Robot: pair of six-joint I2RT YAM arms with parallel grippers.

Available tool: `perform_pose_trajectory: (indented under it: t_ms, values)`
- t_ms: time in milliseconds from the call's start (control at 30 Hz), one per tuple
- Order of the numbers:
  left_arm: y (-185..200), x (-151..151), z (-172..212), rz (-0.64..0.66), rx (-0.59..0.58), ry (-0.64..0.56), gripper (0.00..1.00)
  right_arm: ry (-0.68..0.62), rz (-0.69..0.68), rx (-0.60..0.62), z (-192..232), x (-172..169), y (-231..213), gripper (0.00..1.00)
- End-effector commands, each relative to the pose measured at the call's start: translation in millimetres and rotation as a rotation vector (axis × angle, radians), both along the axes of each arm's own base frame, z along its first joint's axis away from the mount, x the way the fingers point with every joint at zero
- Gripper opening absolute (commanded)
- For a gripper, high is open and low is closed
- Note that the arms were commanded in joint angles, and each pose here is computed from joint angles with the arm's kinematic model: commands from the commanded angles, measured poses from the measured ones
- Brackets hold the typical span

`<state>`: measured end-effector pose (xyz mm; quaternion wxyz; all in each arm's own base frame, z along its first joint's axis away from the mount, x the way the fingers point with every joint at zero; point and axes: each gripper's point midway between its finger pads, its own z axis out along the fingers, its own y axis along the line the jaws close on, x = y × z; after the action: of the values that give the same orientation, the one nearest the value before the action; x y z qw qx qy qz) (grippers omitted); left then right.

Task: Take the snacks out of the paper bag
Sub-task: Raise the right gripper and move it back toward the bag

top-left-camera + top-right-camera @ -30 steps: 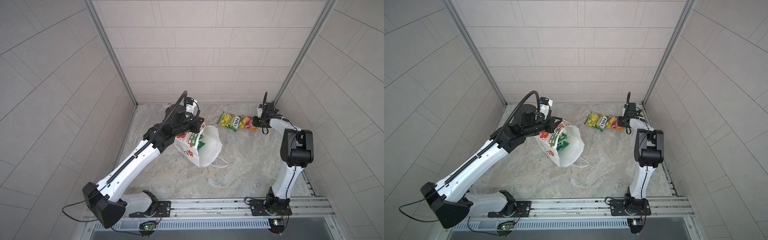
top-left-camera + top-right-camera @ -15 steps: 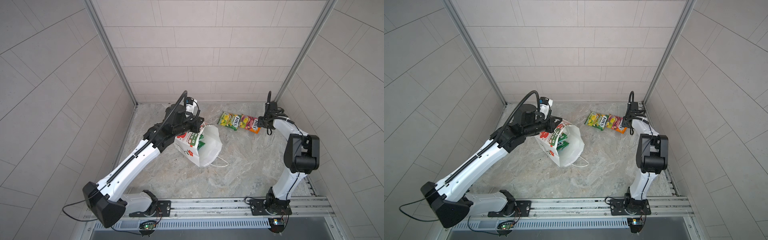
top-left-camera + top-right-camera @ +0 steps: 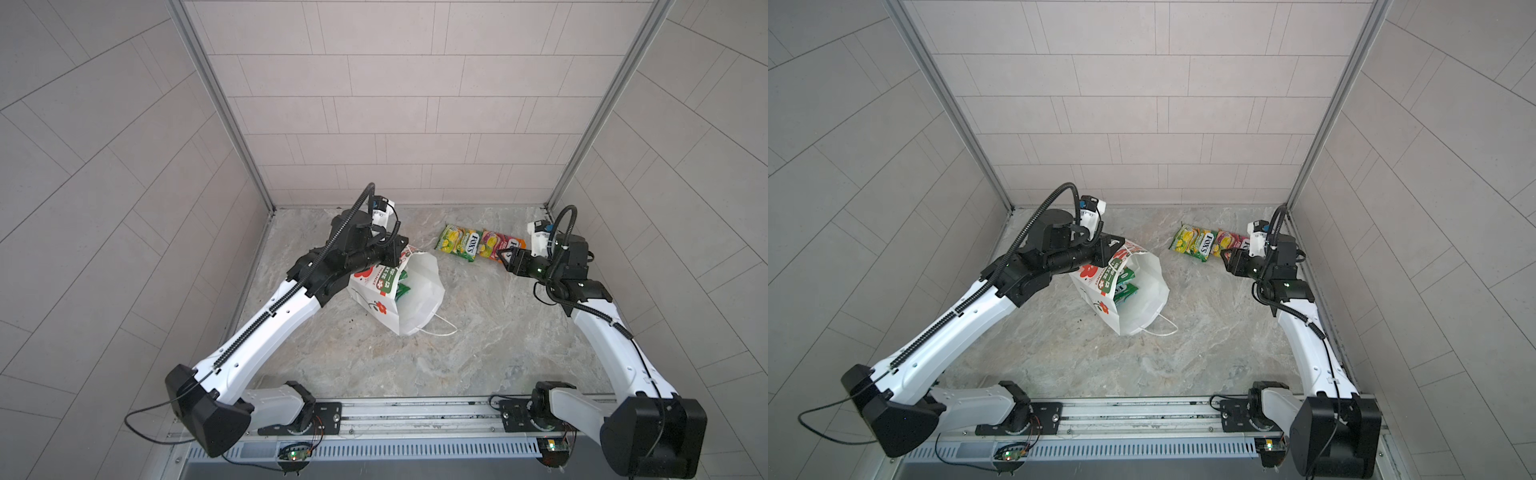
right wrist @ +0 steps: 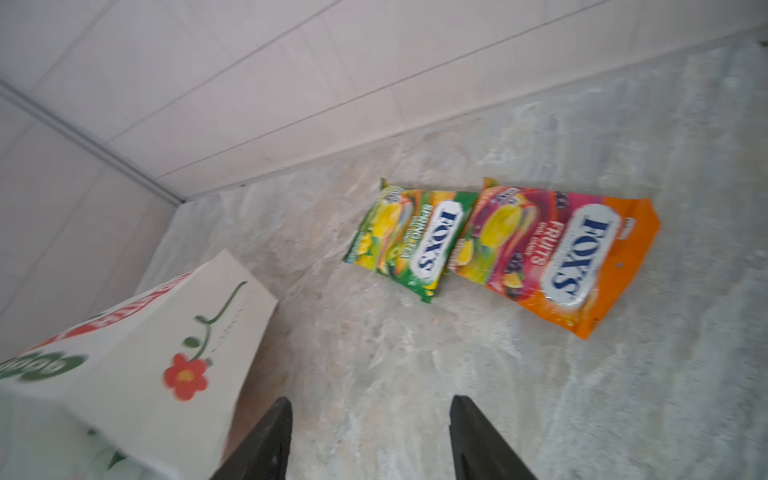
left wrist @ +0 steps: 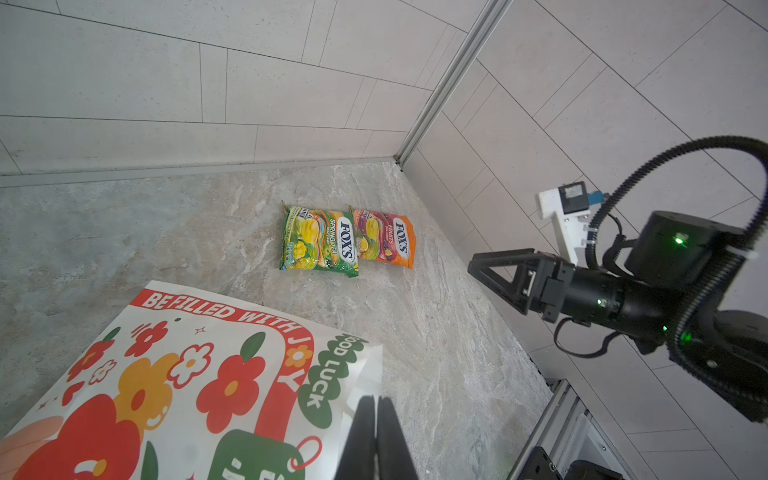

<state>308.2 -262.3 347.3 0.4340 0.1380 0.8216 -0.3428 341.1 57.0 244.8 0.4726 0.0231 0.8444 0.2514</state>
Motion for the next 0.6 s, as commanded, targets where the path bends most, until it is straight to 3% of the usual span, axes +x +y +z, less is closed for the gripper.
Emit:
perform_pose_trajectory:
  t_ms: [0, 333, 567]
  values:
    - [-1.6, -4.9, 18.6, -0.019, -0.041, -0.055, 0.00, -0.122, 0.182, 0.088, 36.1, -22.8, 46.2, 0.62]
    - [0.4, -3.6, 21.9, 0.000, -0.048, -0.055, 0.00, -0.104, 0.510, 0.092, 13.2, -82.7, 153.3, 0.58]
    - [-1.5, -0.1, 22.7, 0.008, -0.057, -0.047, 0.00, -0.066, 0.648, 0.058, -11.2, -108.2, 199.5, 0.58]
